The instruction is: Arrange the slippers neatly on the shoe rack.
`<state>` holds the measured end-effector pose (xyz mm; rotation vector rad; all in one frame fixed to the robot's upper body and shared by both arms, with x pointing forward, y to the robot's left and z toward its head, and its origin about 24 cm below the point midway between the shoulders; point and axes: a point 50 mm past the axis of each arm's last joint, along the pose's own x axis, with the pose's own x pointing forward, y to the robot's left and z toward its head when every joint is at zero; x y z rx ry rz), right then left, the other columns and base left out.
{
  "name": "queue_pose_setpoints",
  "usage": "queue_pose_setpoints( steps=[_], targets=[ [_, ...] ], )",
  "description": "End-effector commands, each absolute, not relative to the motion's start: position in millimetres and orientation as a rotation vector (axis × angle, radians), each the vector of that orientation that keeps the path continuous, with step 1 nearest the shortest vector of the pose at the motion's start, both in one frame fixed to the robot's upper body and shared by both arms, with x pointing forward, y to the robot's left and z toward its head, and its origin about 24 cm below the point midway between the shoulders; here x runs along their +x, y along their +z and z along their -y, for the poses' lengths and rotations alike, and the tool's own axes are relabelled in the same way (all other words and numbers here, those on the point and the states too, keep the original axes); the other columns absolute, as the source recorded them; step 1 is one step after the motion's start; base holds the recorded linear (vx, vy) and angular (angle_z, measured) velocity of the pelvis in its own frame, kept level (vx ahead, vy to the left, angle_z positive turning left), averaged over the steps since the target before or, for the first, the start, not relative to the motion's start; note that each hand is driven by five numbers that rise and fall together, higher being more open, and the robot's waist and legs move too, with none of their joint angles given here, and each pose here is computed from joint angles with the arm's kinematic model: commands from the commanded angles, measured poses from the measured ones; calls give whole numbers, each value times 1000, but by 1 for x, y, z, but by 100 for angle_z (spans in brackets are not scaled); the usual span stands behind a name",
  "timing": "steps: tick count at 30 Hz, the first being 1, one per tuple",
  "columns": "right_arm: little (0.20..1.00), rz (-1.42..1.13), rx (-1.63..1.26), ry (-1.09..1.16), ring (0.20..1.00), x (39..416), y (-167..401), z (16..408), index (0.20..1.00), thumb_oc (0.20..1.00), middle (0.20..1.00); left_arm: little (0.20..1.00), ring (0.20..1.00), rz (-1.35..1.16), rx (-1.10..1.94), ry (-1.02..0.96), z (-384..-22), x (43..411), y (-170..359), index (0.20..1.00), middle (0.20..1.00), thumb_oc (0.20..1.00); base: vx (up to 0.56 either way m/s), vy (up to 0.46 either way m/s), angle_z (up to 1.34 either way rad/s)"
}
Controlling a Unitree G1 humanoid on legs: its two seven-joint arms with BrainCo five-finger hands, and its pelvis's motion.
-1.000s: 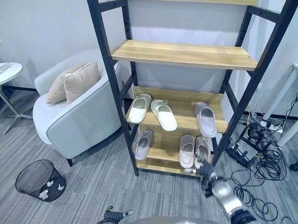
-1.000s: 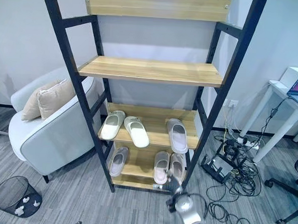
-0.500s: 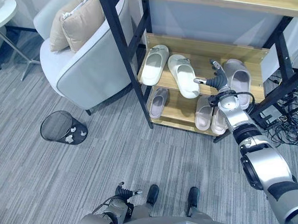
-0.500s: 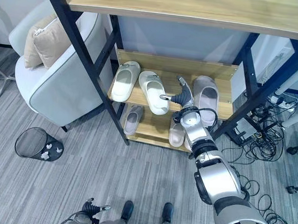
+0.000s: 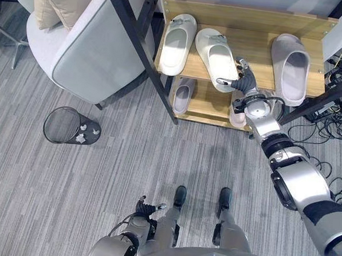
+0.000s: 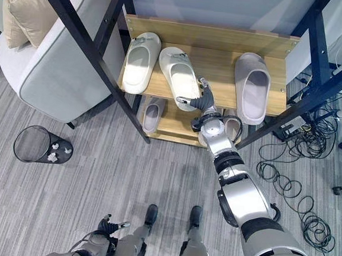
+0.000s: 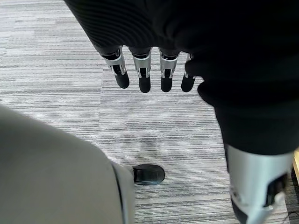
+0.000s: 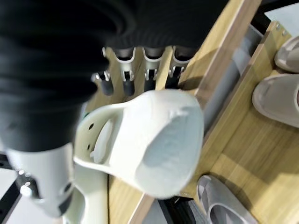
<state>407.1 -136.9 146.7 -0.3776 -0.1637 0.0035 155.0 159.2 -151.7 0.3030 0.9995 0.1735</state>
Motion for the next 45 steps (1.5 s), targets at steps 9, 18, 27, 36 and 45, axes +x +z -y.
queue_pose_setpoints(
  steps=[9, 18, 27, 36, 45],
  targets=[
    [1000, 189, -212, -3, 1000, 397, 134, 100, 1000, 1000, 1000, 1000, 1000, -1072, 264, 199, -147, 141, -157, 1000, 1000, 1000, 17, -7, 1],
    [1000, 199, -171, -50, 1000, 402, 141, 104, 1000, 1000, 1000, 1000, 1000, -1077, 300, 166, -146, 133, -160, 1000, 1000, 1000, -2, -1, 3],
    [1000, 246, -154, -84, 1000, 408, 163, 108, 1000, 1000, 1000, 1000, 1000, -1092, 328, 157, -149, 126, -162, 1000, 1000, 1000, 0, -3, 12],
    [1000, 321, -117, -154, 1000, 413, 187, 119, 1000, 1000, 1000, 1000, 1000, -1090, 323, 156, -149, 123, -163, 1000, 1000, 1000, -1, 3, 5],
    [1000, 224, -190, -169, 1000, 419, 176, 132, 1000, 1000, 1000, 1000, 1000, -1108, 311, 183, -158, 111, -165, 1000, 1000, 1000, 10, -18, 4]
  ],
)
